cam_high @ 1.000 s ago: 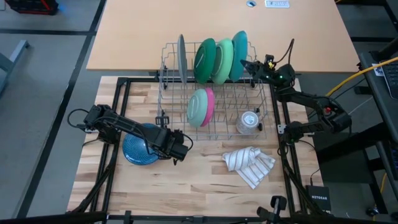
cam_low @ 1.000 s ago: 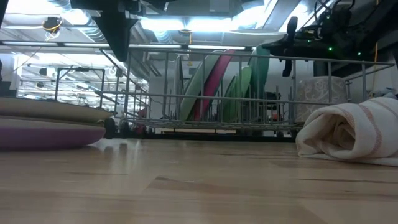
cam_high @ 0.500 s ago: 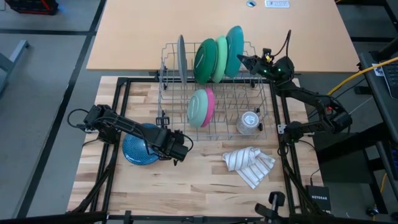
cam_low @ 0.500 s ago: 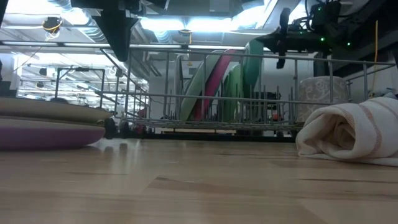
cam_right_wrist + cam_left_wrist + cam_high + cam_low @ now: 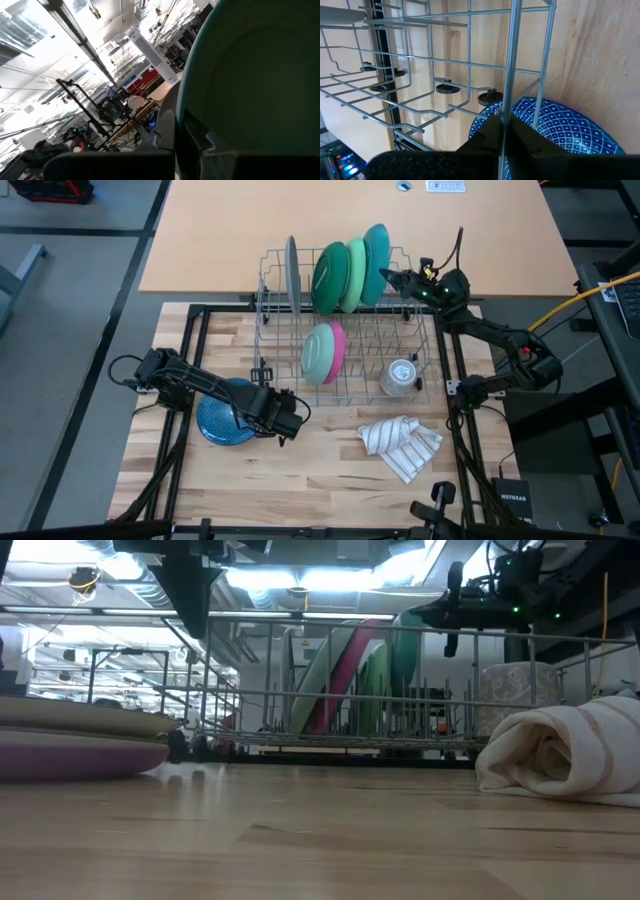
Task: Sort dishes
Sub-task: Put the blue plate in the dish rack
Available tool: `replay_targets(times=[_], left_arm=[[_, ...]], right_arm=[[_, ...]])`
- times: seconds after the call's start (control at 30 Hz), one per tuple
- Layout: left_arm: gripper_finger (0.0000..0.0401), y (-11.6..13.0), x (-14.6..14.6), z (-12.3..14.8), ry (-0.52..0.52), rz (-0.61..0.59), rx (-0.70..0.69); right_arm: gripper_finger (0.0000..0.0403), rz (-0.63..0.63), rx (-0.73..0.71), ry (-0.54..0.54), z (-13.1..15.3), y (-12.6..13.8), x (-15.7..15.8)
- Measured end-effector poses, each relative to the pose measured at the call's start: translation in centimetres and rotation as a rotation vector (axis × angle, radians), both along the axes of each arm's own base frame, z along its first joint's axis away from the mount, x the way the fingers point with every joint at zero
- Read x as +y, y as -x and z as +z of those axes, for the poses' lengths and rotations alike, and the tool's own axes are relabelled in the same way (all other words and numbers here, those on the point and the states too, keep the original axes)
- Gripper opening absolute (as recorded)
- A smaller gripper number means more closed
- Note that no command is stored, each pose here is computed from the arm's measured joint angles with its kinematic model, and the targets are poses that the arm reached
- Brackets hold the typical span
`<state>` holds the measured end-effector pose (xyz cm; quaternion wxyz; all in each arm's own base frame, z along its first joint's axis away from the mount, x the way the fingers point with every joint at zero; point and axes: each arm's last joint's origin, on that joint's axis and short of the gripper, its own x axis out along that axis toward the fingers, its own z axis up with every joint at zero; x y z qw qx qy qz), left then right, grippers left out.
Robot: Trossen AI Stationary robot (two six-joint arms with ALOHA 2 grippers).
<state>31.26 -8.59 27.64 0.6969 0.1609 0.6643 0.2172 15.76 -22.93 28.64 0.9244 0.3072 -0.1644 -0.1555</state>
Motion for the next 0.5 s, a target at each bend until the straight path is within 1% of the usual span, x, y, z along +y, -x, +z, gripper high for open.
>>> replay_targets(times=[0.07,0.13,0.3,0.5], left_arm=[[0.0005,0.0,0.0,0.0,0.0,0.0,0.0],[0.0007,0.0,0.0,0.0,0.001,0.003,-0.001],[0.0015,0.0,0.0,0.0,0.002,0.004,-0.002],[0.0006,0.0,-0.1,0.0,0.002,0.007,-0.006]], right_arm=[[0.0006,-0.022,0.014,-0.023,-0.2,0.2,-0.3],[0.0006,-0.033,0.041,-0.069,-0.9,0.4,-0.6],[0.0006,-0.048,0.068,-0.098,-1.5,0.5,-1.0],[0.0006,-0.07,0.097,-0.15,-3.2,0.1,-1.9]])
